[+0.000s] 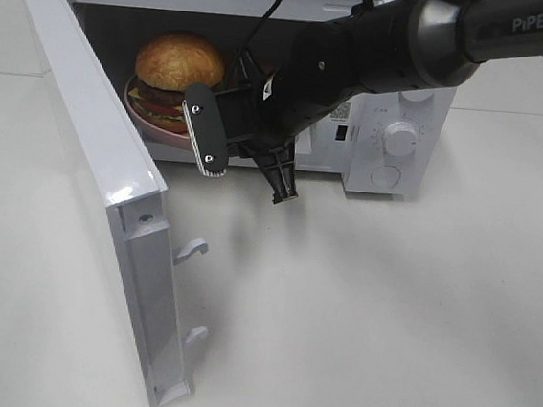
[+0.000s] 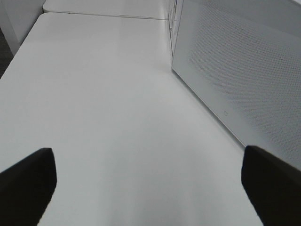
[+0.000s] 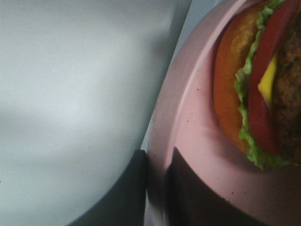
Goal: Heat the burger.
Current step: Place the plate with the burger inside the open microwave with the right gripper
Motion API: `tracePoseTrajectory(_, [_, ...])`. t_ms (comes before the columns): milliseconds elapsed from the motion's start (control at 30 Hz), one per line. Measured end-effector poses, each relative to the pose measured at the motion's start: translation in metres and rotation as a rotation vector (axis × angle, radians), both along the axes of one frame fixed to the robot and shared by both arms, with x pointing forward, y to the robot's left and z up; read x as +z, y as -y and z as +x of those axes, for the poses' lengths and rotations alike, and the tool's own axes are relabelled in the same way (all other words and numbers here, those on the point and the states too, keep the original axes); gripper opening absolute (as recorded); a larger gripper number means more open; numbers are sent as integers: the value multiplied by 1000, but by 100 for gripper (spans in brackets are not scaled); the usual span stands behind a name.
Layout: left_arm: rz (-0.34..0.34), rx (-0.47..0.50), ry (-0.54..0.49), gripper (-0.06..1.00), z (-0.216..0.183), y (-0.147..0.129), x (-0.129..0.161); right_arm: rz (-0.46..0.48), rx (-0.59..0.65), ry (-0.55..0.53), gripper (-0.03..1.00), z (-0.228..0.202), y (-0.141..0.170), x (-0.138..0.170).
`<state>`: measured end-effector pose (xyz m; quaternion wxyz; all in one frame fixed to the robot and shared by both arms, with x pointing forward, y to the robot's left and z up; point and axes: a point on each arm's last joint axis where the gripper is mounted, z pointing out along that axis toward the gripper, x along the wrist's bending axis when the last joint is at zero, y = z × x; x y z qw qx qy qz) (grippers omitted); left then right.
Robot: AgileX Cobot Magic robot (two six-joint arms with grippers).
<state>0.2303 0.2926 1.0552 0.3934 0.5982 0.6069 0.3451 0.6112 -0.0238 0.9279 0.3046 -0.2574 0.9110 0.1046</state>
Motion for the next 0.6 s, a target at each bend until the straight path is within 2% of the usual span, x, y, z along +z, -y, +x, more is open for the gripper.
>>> tracePoseTrajectory(400, [0, 0, 0, 99, 0, 0, 0, 41, -90, -2, 6, 28, -7, 4])
tracePoseTrajectory(600, [0, 0, 0, 99, 0, 0, 0, 25, -105, 12, 6, 36, -8, 3])
